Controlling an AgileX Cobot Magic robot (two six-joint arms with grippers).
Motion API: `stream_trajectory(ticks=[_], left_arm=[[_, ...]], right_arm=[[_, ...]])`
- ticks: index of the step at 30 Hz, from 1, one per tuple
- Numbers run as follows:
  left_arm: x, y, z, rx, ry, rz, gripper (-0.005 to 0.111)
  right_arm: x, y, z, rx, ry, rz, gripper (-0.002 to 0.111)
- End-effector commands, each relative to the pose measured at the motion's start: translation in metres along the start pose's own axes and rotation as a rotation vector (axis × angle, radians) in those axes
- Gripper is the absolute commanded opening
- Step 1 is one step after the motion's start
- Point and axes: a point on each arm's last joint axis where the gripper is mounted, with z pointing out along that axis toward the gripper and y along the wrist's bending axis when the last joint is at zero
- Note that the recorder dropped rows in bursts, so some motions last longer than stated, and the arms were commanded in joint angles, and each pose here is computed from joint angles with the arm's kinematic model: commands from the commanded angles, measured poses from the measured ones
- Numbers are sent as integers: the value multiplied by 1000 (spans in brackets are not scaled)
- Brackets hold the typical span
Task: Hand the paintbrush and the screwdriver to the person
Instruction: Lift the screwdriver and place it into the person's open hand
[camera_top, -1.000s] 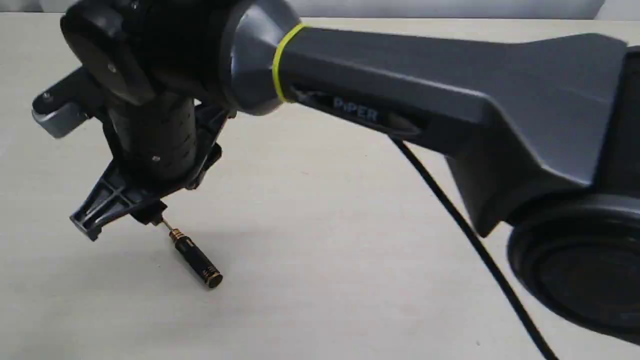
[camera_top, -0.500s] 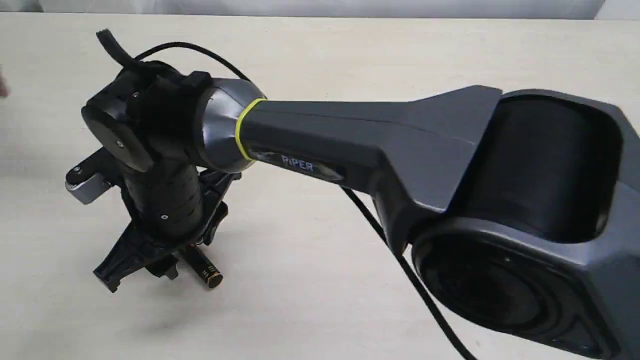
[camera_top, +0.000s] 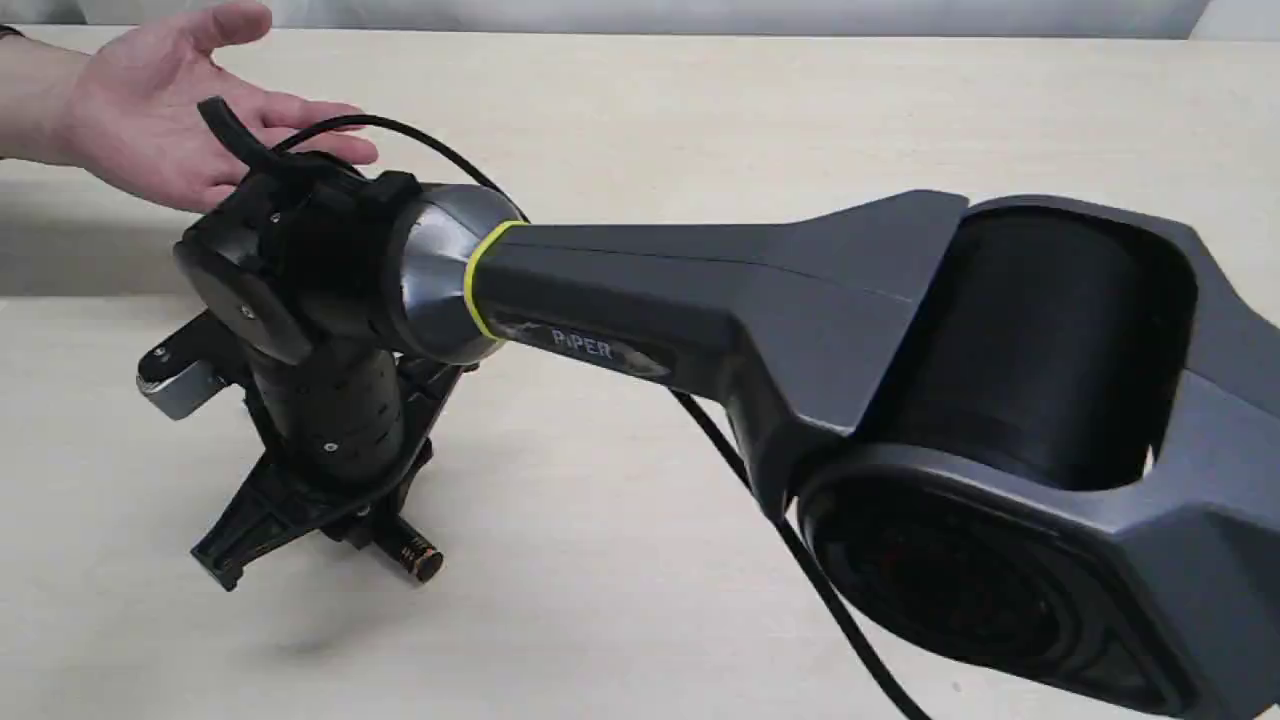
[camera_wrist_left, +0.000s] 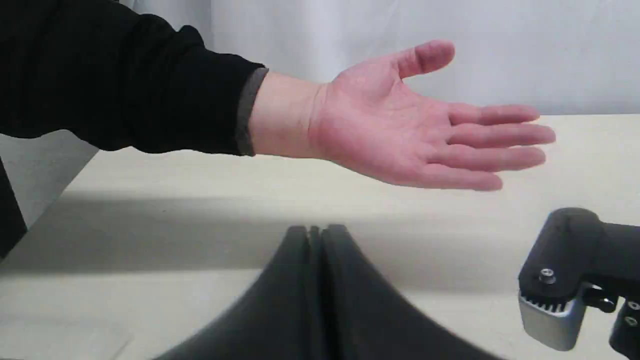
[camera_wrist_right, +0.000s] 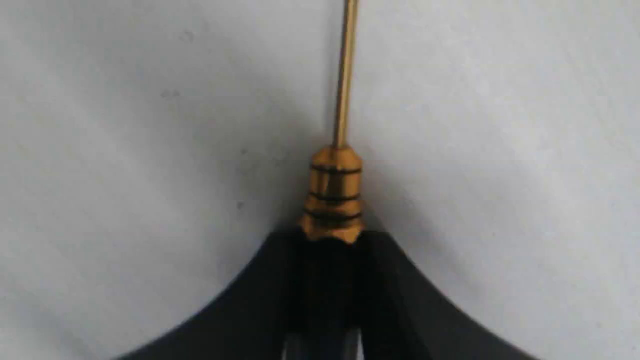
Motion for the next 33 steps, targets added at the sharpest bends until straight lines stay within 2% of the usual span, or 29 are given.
stream_trajectory(ticks=[1,5,10,20,23,28,33], left_arm=[[0,-1,0,9,-8,-1,0],[0,-1,0,9,-8,-1,0],[0,-1,0,9,-4,-4,0],[0,-1,0,9,-4,-4,0],[0,-1,0,9,-4,-4,0],[0,-1,0,9,-4,-4,0],[0,-1,0,9,-4,-4,0]], right_arm=[[3,-2,9,26,38,-12,4],[3,-2,2,22,33,-44,4],[2,-3,-28,16,-11,-54,4],[5,-5,-133,-7,-262,-86,4],[1,-5,-150,-12,-371,-88,4],[-14,-4,-154,-9,-543,-112,4],[-33,-4,-137,-21,-675,-113,4]])
